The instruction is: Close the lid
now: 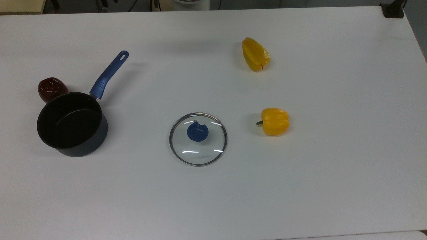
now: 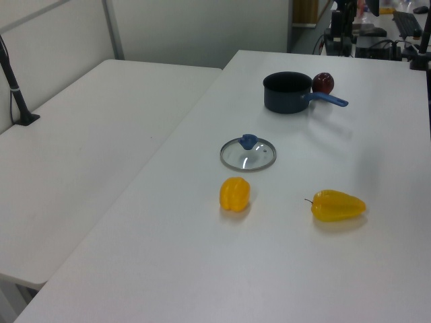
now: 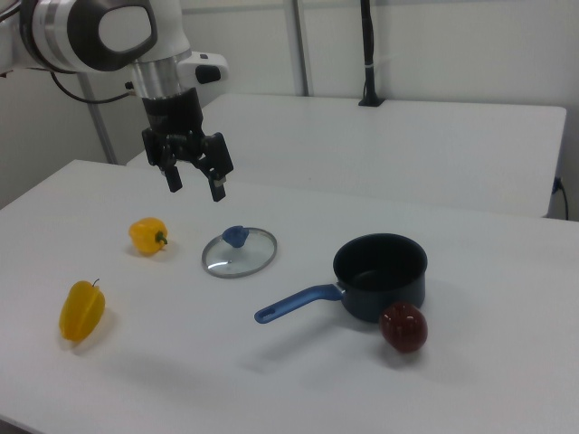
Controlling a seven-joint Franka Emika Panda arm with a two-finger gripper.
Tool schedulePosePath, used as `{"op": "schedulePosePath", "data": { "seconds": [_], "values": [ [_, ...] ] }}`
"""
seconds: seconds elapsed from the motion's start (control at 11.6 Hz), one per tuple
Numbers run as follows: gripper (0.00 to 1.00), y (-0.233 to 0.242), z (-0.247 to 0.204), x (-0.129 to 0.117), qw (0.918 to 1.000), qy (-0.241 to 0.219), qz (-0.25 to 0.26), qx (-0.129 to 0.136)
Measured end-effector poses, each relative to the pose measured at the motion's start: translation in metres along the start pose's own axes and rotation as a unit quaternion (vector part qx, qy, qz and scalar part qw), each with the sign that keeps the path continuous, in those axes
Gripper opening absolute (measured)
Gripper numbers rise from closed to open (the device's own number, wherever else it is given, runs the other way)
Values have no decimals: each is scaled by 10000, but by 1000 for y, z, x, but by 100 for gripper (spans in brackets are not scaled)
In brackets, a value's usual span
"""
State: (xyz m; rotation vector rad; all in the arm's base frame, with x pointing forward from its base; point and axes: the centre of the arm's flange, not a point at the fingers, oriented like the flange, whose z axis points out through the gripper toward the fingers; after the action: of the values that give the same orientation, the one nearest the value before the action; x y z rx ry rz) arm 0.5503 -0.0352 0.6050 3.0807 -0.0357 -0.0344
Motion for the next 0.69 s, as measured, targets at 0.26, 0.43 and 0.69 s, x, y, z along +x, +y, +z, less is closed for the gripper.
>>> {"op": "schedulePosePath", "data": {
  "seconds": [0.26, 0.43, 0.69],
  "values": [
    [100, 0, 0, 0, 10000, 1, 0, 0],
    [100, 0, 0, 0, 10000, 1, 0, 0],
    [100, -6, -1, 6, 9998, 186, -51, -1]
  ]
}}
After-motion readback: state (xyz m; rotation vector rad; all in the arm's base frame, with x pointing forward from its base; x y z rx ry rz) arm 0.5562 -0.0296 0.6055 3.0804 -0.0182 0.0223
